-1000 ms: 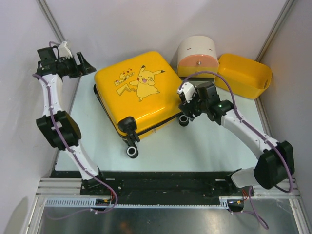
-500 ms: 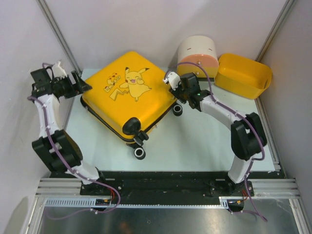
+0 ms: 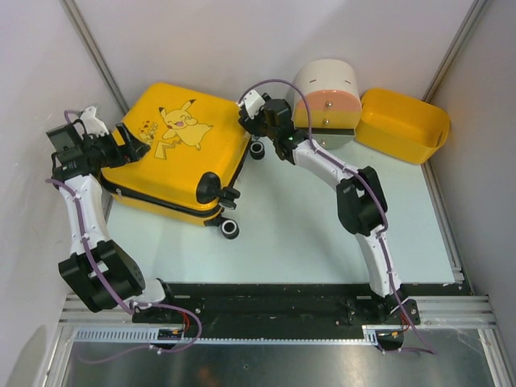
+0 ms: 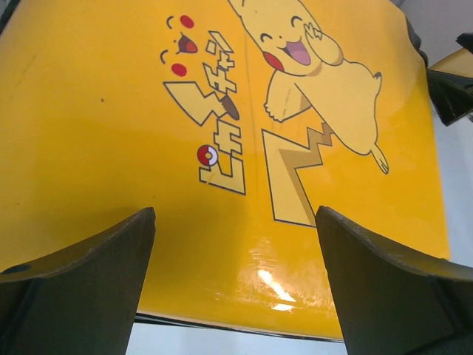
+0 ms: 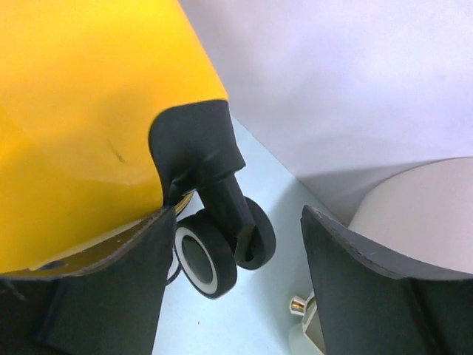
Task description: Open, take out, and arrange the luggage
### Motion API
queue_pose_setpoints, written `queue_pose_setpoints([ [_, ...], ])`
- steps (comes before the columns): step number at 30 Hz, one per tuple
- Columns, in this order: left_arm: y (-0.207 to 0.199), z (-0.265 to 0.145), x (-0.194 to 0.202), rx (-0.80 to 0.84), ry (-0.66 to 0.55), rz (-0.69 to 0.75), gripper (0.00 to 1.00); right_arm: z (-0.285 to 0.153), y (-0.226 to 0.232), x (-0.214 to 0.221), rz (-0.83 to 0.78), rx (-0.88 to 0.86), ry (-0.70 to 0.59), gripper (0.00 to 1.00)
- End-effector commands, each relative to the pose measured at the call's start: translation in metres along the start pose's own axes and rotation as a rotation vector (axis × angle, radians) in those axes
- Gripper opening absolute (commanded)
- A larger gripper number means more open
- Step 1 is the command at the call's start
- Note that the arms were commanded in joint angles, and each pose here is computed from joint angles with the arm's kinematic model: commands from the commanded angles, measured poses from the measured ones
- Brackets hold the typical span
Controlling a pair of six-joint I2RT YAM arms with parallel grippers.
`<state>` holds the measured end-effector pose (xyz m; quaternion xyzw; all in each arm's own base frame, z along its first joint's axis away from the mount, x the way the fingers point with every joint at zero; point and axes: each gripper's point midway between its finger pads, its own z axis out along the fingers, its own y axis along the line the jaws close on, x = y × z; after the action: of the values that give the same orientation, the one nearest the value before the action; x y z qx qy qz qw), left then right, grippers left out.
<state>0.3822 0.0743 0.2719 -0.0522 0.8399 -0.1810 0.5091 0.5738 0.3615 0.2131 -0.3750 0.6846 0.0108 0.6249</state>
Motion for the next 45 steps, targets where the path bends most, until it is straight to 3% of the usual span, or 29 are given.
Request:
queue_pose_setpoints([
  [1,-0.028,-0.018,-0.023,0.100,-0.078,0.088,0.95,-0.062,0.014,-0.084,0.091,-0.169,-0.217,0.77],
  [4,-0.042,-0.026,-0.026,0.143,-0.094,0.110,0.97,-0.121,0.015,-0.094,0.131,-0.302,-0.289,0.80],
  [6,-0.058,-0.033,-0.021,0.223,-0.099,0.167,1.00,-0.175,0.024,-0.064,0.196,-0.470,-0.281,0.88],
  [11,-0.080,-0.040,-0.009,0.349,-0.089,0.194,1.00,-0.214,0.051,-0.015,0.266,-0.669,-0.278,0.94],
  [19,-0.097,-0.053,0.012,0.401,-0.105,0.299,0.99,-0.182,0.085,0.018,0.243,-0.697,-0.420,0.84],
  [25,-0.105,-0.060,0.042,0.388,-0.082,0.422,0.98,-0.158,0.103,0.015,0.236,-0.676,-0.582,0.76],
  [32,-0.108,-0.070,0.075,0.353,-0.002,0.559,0.98,-0.144,0.144,0.020,0.250,-0.749,-0.612,0.70],
  [45,-0.117,-0.081,0.085,0.342,-0.003,0.593,0.98,-0.106,0.166,0.024,0.327,-0.750,-0.562,0.56],
])
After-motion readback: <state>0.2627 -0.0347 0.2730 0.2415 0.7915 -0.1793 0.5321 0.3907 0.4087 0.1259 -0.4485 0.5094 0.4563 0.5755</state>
